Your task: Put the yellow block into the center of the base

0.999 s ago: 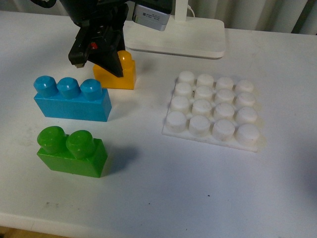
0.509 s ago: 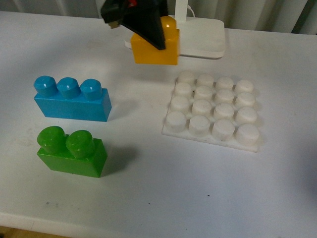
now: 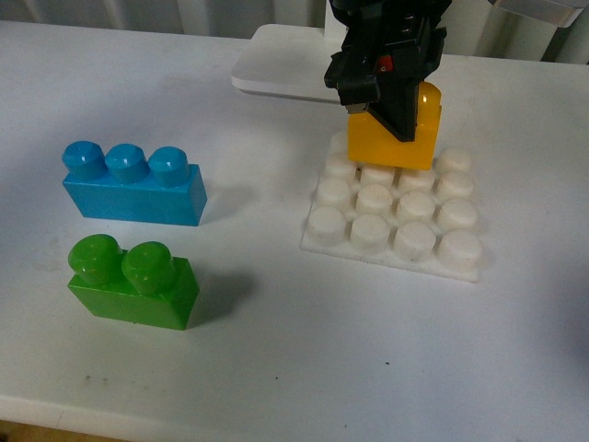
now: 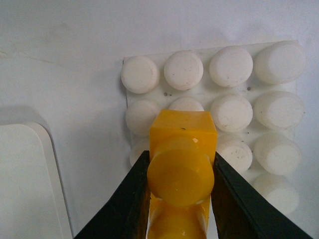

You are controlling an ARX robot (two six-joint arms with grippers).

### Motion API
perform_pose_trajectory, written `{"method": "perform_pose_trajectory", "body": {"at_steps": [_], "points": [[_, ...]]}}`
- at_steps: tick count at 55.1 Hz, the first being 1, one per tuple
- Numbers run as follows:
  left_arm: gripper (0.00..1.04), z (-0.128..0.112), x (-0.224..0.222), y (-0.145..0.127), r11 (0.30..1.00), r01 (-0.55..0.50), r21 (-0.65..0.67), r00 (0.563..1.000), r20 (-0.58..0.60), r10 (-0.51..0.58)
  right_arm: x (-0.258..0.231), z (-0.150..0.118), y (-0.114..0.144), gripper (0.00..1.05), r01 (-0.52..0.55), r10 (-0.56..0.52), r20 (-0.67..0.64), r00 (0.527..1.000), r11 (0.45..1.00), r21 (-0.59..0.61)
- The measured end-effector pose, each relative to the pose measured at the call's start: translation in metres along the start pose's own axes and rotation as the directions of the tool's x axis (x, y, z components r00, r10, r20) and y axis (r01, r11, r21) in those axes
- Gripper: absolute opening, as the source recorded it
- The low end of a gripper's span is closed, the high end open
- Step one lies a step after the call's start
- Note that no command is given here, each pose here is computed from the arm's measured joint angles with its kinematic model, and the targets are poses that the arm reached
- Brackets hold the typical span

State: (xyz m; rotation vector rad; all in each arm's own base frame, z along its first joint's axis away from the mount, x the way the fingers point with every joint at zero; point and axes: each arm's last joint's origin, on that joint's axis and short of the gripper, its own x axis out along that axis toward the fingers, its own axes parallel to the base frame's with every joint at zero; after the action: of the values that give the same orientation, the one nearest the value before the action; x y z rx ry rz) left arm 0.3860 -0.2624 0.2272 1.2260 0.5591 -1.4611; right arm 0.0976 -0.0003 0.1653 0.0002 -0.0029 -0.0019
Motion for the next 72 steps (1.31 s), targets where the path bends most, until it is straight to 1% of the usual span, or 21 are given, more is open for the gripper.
{"method": "perform_pose_trajectory", "body": {"at_steps": [21,42,72], "points": [[0.3,0.001,0.009,0.006,1.0,0.015,0.0,1.0,0.003,-0.015,0.0,0.0,0.0,0.96,0.0,0.0,0.0,1.0,1.0,0.0],[0.3,0.003,0.011,0.003,0.999,0.051,-0.005,0.999,-0.01,-0.051,0.0,0.0,0.0,0.96,0.0,0.0,0.0,1.0,1.0,0.0],[0.3,0.002,0.022,0.001,1.0,0.025,0.007,0.999,-0.025,-0.025,0.0,0.0,0.0,0.96,0.0,0.0,0.0,1.0,1.0,0.0]]}}
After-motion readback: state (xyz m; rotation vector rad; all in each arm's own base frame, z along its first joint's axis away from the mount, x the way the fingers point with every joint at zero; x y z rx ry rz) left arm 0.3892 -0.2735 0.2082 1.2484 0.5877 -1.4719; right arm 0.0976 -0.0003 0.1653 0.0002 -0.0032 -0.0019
